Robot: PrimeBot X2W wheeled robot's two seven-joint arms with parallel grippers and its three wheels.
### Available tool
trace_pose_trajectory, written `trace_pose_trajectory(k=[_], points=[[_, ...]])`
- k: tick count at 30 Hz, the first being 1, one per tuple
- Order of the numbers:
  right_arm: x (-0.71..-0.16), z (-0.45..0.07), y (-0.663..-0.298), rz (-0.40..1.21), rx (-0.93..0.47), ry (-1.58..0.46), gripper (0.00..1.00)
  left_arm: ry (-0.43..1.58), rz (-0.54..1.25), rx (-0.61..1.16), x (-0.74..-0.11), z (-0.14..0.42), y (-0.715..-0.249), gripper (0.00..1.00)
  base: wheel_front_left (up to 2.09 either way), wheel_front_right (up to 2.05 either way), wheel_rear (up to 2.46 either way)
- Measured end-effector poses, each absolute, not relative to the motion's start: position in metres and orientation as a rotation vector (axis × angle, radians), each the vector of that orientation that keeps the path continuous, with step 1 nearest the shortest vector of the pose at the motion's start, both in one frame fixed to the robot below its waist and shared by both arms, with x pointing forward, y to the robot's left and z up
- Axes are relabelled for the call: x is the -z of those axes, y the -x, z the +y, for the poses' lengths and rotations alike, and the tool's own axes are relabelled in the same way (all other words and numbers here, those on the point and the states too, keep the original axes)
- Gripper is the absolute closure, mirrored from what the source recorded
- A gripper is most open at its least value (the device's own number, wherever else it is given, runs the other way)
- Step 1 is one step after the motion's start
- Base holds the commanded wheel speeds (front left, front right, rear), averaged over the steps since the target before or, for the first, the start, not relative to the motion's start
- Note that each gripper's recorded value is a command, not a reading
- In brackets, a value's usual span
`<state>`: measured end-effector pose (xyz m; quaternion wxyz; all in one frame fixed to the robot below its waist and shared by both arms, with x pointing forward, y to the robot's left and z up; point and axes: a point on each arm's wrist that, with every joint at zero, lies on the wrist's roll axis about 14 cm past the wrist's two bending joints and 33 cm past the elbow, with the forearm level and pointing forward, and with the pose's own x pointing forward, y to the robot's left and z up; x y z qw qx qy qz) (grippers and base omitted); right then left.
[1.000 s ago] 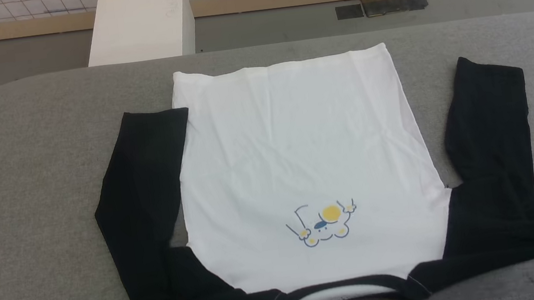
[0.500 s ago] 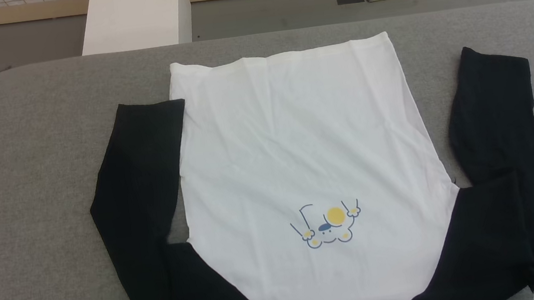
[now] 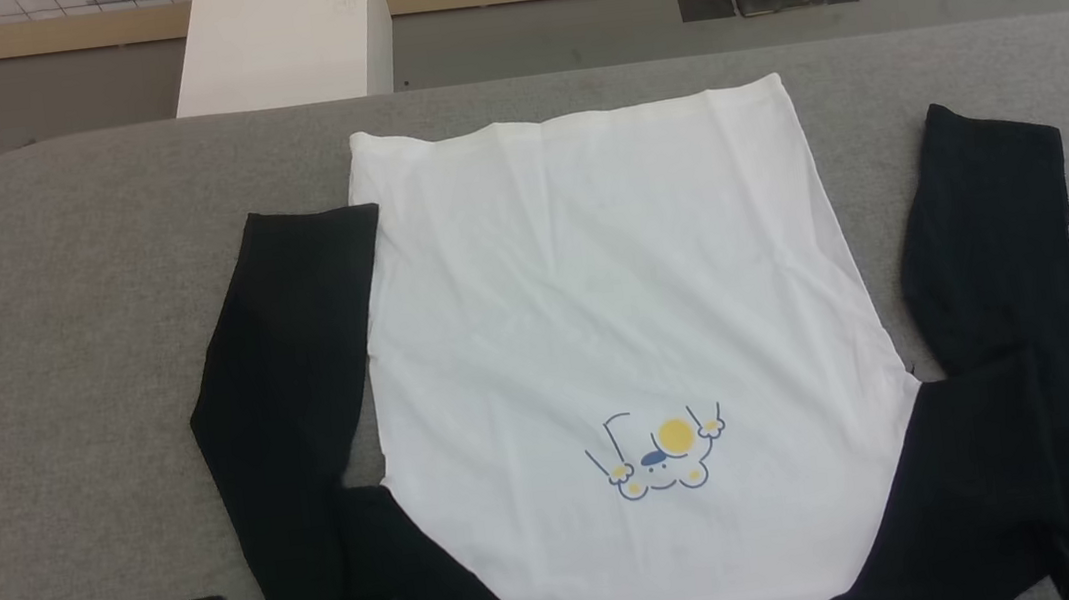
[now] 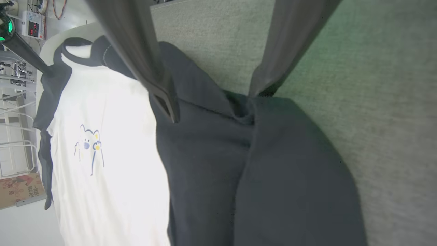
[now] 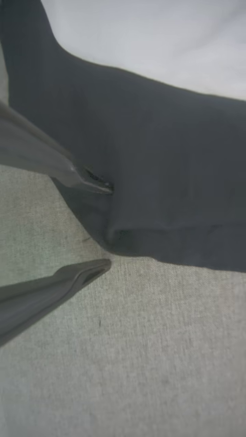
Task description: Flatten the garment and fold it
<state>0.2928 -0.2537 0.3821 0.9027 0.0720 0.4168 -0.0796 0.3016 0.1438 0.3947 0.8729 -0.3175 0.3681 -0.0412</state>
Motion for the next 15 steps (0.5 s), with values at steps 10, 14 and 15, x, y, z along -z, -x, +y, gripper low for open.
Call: trace_pose_trajectory(k=[10,14,15], points=[[-0.458,-0.265,-0.323,0.437,0.183,-0.103,0.00,0.517,0.426,-0.040,-0.461,0.208,-0.338,0.00,0.00,0.00,0.00],[-0.477,-0.256,-0.333,0.299,0.158,-0.076,0.00,0.388,0.261,-0.039,-0.493,0.225,-0.373,0.00,0.00,0.00,0.00],[-0.481,-0.254,-0.337,0.268,0.152,-0.070,0.00,0.348,0.237,-0.018,-0.498,0.224,-0.383,0.00,0.00,0.00,0.00]])
